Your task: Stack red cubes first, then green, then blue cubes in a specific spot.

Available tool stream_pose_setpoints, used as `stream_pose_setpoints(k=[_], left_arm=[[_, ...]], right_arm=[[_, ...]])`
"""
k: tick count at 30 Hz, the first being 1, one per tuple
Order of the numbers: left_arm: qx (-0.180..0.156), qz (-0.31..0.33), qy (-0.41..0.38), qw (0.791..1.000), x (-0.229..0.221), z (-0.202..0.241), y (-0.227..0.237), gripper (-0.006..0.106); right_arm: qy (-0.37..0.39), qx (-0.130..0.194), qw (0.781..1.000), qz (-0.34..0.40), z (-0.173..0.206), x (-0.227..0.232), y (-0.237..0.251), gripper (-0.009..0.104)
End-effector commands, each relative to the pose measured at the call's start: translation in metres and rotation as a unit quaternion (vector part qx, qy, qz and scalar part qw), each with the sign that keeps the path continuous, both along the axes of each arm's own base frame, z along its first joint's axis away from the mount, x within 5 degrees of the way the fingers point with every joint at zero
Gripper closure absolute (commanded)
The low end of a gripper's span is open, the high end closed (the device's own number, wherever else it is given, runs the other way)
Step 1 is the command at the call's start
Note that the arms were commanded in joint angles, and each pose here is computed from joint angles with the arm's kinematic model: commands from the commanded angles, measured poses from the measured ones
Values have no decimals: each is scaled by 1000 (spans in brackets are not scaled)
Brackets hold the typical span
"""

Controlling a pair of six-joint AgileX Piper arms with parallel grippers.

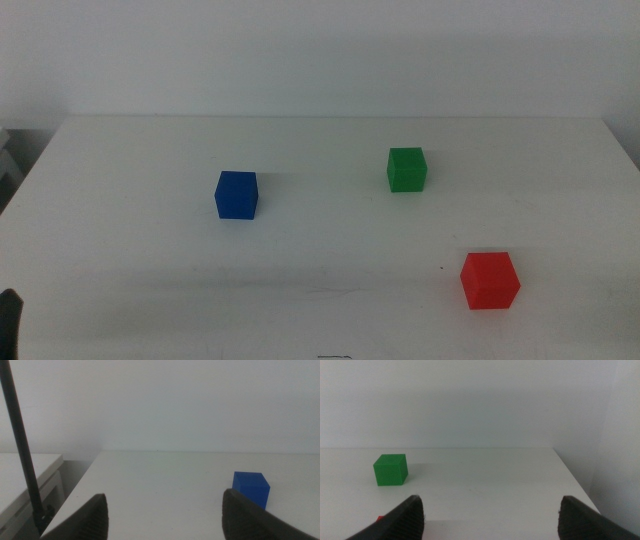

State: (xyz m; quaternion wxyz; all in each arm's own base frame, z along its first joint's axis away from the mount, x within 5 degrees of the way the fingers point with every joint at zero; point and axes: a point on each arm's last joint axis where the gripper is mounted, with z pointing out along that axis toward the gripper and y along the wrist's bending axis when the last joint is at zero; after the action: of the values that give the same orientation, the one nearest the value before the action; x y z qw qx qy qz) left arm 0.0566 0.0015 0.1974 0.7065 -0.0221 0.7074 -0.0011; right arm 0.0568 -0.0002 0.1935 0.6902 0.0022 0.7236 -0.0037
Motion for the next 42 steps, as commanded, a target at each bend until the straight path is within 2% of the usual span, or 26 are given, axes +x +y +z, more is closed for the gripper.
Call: stream_pose_setpoints(k=[1,5,7,9,12,14,16,19,21,24,26,29,33,38,42], left_arm=[[-4,1,-51,999,-2,9,0,26],[-4,1,-51,999,-2,9,0,26],[-4,1,-51,999,-2,9,0,26],[-4,1,-51,999,-2,9,0,26],[-4,1,-51,999,-2,9,0,26],[-4,1,-51,999,-2,9,0,26],[-4,1,-51,999,-2,9,0,26],[-4,1,-51,999,-2,9,0,26],[-4,1,-51,999,-2,9,0,26],[-4,1,-51,999,-2,9,0,26],[-4,1,-51,999,-2,9,0,26],[-4,1,-51,999,-2,9,0,26],[-4,1,-51,999,-2,9,0,26],[-4,1,-51,999,-2,9,0,26],[-4,1,-51,999,-2,9,0,26]], right_arm=[[-58,-5,998,-2,14,-3,0,1],[-60,-2,998,-2,15,-3,0,1],[-64,-31,997,-3,15,-3,-1,1],[-64,-40,997,-4,15,-3,-1,1],[-63,-32,998,-3,15,-3,-1,1],[-56,-7,998,-2,18,-3,0,1],[-46,3,999,1,28,-5,0,1],[-28,3,1000,3,51,-2,1,1],[13,4,1000,6,66,4,1,1],[118,36,992,23,92,22,5,1],[194,70,977,46,109,36,10,1],[268,105,954,77,129,54,18,1],[302,130,940,87,139,80,21,1],[330,166,926,82,130,101,23,1],[339,180,920,81,125,112,24,1]])
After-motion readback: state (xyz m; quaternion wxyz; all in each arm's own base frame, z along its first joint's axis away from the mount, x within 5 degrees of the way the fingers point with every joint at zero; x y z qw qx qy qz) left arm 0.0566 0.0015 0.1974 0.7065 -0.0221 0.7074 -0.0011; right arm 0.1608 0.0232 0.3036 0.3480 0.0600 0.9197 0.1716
